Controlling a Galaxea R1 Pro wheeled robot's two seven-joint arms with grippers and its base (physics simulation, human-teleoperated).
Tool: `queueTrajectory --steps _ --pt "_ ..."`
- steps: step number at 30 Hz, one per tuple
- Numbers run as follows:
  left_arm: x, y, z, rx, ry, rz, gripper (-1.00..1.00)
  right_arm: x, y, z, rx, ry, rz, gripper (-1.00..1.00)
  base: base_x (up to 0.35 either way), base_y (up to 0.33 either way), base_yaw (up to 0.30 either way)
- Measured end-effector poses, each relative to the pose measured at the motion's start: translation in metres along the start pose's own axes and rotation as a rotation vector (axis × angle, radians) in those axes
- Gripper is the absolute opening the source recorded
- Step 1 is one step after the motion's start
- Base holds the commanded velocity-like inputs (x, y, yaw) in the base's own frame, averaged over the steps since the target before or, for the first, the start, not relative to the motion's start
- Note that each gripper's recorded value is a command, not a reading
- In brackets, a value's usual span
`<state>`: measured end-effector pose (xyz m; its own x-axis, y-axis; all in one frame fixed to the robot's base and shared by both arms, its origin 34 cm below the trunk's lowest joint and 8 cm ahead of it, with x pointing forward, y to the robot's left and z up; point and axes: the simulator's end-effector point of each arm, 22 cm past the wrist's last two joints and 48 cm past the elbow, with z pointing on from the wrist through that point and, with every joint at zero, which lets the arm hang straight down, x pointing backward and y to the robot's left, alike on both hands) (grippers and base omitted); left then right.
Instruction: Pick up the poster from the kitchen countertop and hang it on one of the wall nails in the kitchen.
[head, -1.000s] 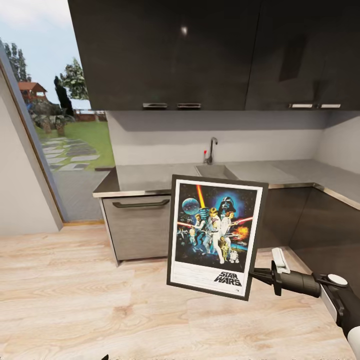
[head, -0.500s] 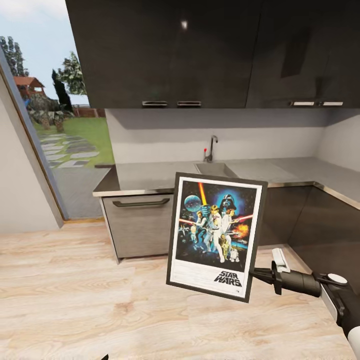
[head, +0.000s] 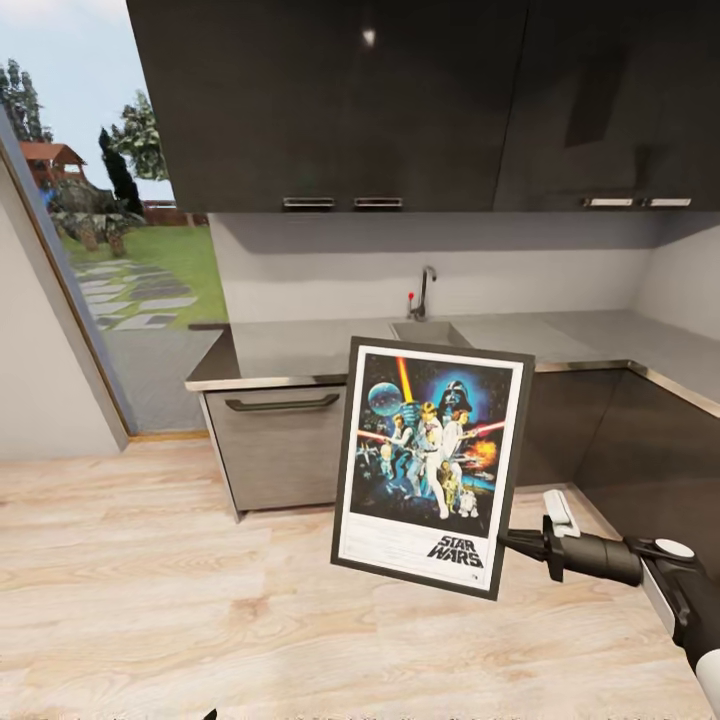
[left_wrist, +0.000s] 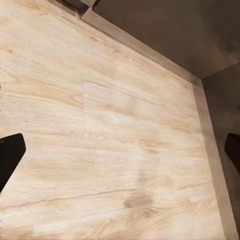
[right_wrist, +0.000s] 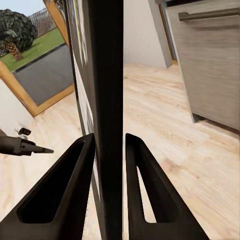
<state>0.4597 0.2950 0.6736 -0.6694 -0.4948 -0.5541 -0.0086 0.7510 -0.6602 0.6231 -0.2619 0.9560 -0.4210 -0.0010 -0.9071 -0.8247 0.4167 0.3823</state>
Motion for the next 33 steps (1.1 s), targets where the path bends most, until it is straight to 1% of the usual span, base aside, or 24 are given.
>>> queueTrajectory --steps 6,15,33 --pt "0.0 -0.002 -0.005 -0.006 0.008 -0.004 1.0 -0.003 0.002 -0.001 -0.002 0.005 0.021 -1.0 0.0 0.0 0.0" --pt "0.001 -0.006 -0.012 -0.013 0.019 -0.011 1.0 -0.006 0.005 -0.002 -0.002 0.011 0.036 -1.0 0.0 0.0 0.0" --pt "-0.005 -0.018 -0.026 -0.016 0.023 -0.014 1.0 -0.02 0.016 -0.007 -0.004 0.011 0.039 -1.0 0.0 0.0 0.0"
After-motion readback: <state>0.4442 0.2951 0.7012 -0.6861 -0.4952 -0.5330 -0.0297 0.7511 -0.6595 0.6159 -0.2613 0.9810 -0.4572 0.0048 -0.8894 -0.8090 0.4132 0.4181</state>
